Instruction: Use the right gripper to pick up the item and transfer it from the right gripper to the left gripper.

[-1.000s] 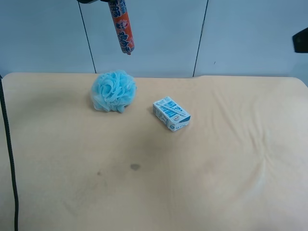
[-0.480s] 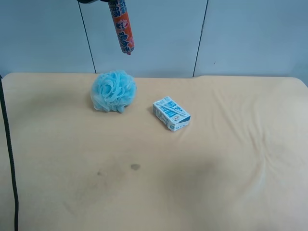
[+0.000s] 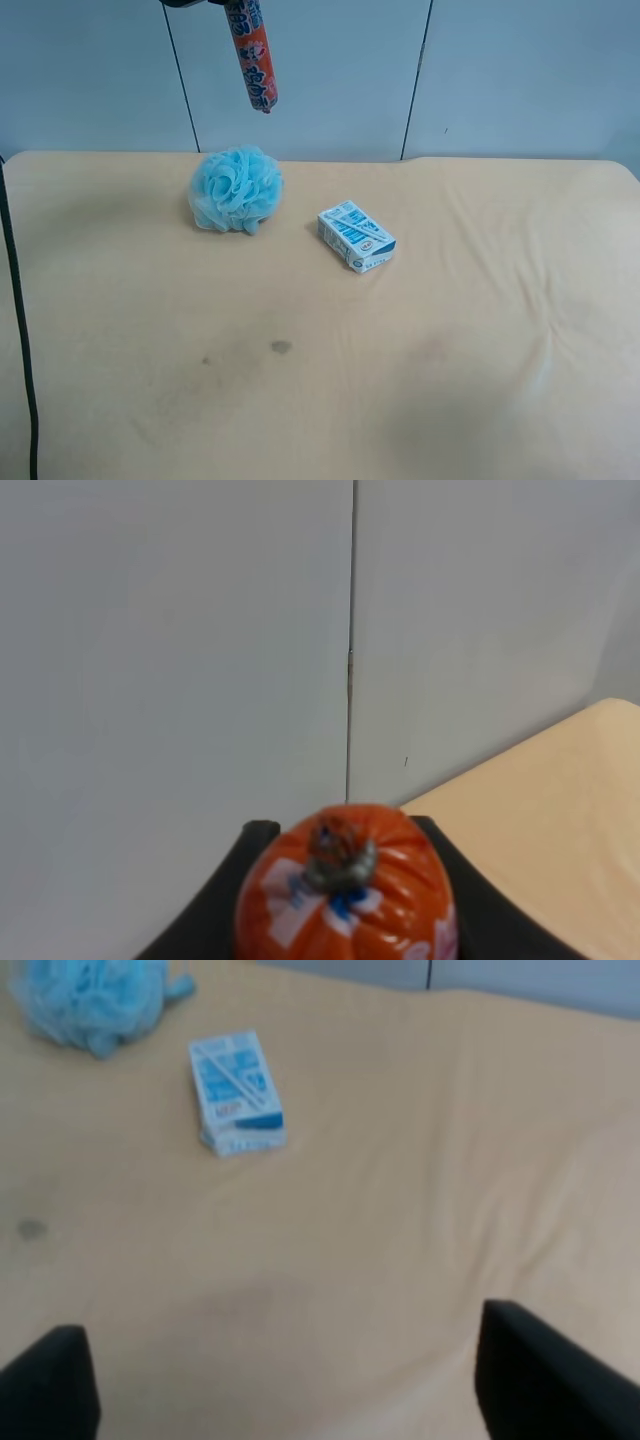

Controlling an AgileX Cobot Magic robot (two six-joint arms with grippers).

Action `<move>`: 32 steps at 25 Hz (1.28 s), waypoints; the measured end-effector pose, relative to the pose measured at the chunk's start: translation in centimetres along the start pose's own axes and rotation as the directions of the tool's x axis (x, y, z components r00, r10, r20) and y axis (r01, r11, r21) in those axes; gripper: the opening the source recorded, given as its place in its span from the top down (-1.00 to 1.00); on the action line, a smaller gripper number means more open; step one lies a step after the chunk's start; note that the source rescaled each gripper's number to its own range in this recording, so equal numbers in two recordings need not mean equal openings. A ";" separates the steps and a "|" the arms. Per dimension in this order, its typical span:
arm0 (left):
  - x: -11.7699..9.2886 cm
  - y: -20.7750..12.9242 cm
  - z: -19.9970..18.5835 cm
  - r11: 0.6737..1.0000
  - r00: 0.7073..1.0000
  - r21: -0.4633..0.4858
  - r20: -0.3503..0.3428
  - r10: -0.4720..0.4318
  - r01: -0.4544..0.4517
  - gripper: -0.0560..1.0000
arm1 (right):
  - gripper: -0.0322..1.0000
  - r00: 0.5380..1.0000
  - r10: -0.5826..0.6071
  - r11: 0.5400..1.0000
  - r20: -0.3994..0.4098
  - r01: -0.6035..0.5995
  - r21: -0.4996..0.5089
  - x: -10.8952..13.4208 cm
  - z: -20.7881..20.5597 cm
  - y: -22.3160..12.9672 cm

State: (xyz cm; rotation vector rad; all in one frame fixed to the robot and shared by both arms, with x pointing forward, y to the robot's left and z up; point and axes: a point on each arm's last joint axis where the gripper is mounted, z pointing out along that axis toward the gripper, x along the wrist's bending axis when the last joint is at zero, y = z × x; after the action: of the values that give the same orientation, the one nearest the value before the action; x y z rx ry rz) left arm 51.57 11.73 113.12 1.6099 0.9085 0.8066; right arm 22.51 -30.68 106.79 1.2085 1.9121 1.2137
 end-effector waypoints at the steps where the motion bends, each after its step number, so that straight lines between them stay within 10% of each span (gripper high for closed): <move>1: 0.0 0.0 0.0 1.000 1.000 0.000 -0.001 0.002 -0.002 0.89 | -0.27 1.000 -0.005 1.000 -0.004 0.005 -0.001 0.0 0.0 0.0; 10: 0.1 0.0 0.0 1.000 1.000 -0.001 -0.011 0.003 -0.003 0.89 | -0.24 1.000 -0.015 1.000 -0.006 0.015 -0.001 0.1 0.0 0.0; 23: 0.1 0.0 0.0 1.000 1.000 -0.001 -0.013 0.006 -0.006 0.89 | -0.24 0.957 0.115 0.993 0.268 -0.115 -0.016 0.5 0.1 0.0; 32: 0.2 0.0 0.0 1.000 1.000 -0.001 -0.016 0.006 -0.006 0.89 | -0.24 0.951 0.123 0.992 0.285 -0.123 -0.019 0.6 0.1 0.0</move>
State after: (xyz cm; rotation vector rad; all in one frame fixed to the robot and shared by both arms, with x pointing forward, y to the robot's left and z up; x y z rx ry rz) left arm 51.63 11.87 113.16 1.6079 0.9149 0.8254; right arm 22.34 -30.14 106.79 1.4357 1.6445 1.0348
